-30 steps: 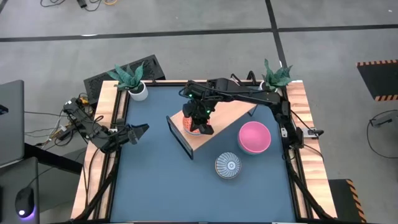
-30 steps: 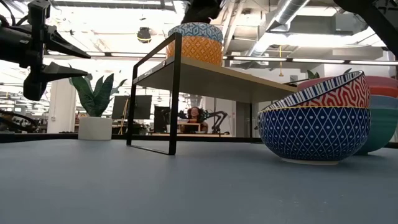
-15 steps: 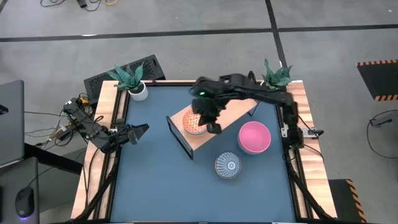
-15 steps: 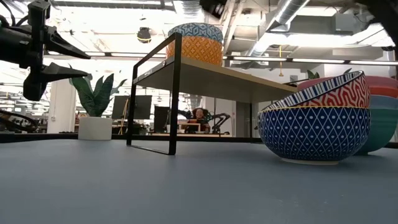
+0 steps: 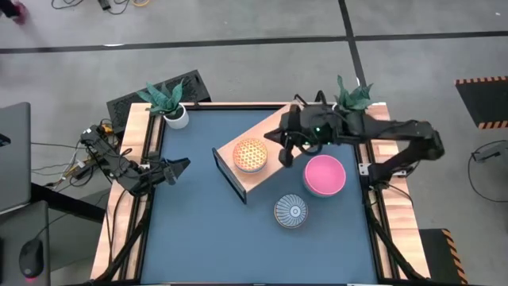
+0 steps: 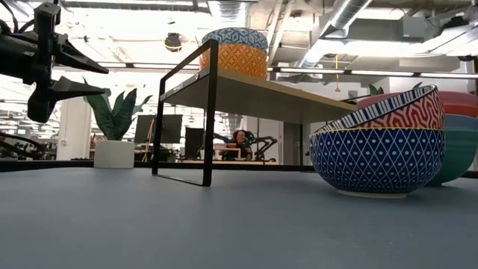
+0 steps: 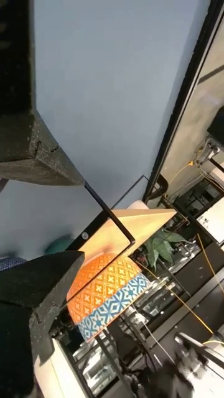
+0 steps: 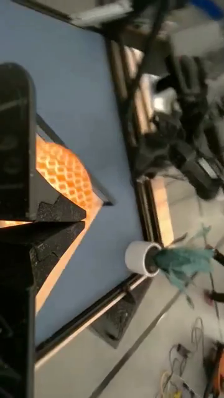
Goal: Place and stack bowls onto a shelf
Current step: Stack the orange patterned bowl on top of the blue patterned bowl on the shelf
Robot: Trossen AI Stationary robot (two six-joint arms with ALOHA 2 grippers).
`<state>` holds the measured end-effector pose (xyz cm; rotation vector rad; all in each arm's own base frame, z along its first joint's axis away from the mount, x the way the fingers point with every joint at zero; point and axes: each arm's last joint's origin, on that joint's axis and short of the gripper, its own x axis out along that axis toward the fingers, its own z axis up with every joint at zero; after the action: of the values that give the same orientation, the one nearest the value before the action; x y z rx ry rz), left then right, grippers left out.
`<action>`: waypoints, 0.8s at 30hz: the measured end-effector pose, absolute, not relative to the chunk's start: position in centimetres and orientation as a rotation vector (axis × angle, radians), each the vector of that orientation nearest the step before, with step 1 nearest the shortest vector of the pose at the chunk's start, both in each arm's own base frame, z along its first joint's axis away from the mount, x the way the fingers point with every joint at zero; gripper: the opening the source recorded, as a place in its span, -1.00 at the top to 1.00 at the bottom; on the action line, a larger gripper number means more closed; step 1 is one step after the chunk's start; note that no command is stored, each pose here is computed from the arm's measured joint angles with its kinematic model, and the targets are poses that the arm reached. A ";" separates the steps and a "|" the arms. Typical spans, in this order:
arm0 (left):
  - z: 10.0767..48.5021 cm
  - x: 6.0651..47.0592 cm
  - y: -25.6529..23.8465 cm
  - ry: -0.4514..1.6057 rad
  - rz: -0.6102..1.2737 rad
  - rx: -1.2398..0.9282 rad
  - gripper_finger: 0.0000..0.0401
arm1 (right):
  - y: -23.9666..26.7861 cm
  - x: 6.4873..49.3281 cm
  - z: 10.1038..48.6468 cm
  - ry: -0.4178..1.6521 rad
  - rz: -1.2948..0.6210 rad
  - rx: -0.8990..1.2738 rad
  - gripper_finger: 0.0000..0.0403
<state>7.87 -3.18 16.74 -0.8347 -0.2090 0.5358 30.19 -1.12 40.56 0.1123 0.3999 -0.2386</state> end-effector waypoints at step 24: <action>16.7 7.8 -3.1 -0.227 0.548 -0.869 0.18 | 1.9 33.4 31.7 0.474 -0.228 0.168 0.91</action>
<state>7.84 -3.14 16.71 -0.8689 -0.2270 0.5485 33.44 1.86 31.74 0.1675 0.4742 -0.2276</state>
